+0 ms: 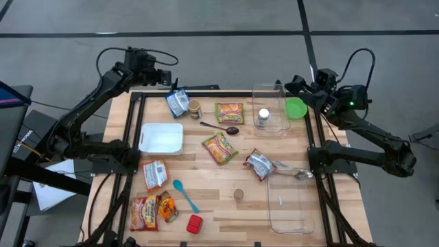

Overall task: Pick & Place Food Item
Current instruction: Put the blue noodle pack into the bottom transparent bin

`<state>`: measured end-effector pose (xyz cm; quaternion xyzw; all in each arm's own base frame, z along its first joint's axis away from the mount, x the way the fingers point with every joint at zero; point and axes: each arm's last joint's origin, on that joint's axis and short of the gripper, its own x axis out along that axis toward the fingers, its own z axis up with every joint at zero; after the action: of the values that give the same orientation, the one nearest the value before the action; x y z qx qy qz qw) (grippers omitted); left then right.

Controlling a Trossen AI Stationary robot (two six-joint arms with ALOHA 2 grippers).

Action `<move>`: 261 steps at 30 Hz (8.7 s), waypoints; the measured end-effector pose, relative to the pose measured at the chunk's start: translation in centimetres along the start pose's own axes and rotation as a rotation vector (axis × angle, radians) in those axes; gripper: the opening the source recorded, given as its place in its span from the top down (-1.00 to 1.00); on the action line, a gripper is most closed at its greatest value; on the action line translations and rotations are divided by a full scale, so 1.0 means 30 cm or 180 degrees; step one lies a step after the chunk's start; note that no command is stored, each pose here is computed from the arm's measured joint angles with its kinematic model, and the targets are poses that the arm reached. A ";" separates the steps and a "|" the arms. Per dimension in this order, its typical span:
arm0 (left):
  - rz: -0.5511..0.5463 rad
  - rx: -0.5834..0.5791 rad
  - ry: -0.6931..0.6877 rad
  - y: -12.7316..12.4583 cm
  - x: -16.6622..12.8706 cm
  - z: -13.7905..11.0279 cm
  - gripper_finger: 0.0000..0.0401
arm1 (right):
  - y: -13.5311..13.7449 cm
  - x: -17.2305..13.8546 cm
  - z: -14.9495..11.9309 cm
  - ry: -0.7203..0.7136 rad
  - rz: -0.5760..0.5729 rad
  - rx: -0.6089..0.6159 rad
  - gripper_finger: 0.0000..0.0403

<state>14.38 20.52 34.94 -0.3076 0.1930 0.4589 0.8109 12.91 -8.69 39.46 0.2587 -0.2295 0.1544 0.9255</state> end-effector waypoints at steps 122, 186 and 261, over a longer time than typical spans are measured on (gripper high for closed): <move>0.2025 -0.1175 0.0951 0.047 0.615 -0.288 0.89 | -0.003 0.000 -0.004 0.0068 -0.0004 0.0178 -0.56; -0.1583 0.0684 -0.1067 -0.630 -0.130 -0.243 1.00 | 0.011 0.183 -0.069 0.0654 -0.1059 -0.0973 -0.56; -0.1862 0.0752 -0.1496 -0.720 -0.194 -0.289 1.00 | -0.130 0.446 -0.156 0.1482 -0.1662 -0.1064 0.96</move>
<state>29.83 2.62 38.98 -0.1407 -0.0422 0.2409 0.9594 27.41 -7.08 41.07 0.1121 0.0383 -0.0714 0.9904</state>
